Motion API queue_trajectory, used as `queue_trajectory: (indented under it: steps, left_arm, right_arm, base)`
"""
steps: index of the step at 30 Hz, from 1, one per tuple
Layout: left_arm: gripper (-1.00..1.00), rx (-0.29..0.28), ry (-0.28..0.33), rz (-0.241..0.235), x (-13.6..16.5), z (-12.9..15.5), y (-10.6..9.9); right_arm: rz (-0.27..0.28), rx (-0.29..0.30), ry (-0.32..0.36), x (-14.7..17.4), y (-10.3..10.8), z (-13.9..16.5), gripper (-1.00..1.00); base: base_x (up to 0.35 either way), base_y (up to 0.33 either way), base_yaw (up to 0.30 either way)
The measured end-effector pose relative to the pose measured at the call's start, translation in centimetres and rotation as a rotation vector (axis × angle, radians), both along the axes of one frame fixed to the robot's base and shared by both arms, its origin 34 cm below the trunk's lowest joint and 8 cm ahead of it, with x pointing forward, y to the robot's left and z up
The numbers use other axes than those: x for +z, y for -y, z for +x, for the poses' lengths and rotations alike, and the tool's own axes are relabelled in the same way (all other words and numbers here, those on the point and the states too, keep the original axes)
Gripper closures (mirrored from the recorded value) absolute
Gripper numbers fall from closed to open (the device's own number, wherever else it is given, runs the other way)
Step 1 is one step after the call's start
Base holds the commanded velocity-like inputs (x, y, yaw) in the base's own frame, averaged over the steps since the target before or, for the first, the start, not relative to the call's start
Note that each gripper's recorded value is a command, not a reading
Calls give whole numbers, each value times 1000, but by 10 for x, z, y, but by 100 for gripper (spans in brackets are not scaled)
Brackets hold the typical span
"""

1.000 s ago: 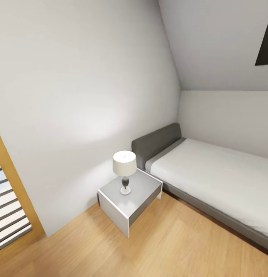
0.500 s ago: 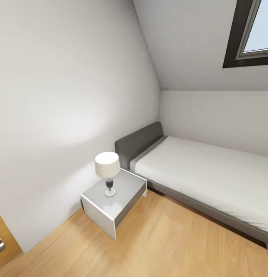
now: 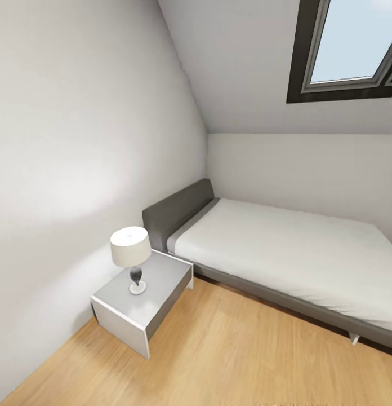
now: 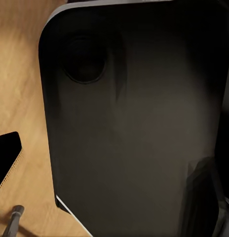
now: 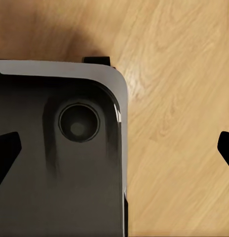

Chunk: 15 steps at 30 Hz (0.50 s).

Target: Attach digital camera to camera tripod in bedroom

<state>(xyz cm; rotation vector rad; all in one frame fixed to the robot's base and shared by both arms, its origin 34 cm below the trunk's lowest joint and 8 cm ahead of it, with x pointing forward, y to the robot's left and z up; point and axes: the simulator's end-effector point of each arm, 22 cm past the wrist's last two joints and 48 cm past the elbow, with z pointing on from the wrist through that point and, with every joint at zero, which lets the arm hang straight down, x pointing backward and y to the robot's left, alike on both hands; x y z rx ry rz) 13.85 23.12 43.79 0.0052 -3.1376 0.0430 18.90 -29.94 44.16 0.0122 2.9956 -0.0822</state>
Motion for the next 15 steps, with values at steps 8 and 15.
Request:
queue_trajectory:
  steps: [8,15]
  left_arm:
    - [-100,0,3,0,0,1,0]
    - [-100,0,6,0,0,2,0]
  right_arm:
    - [0,0,4,0,0,1,-100]
    - [0,0,6,0,0,2,-100]
  base:
    - [0,0,-290]
    - [0,0,-288]
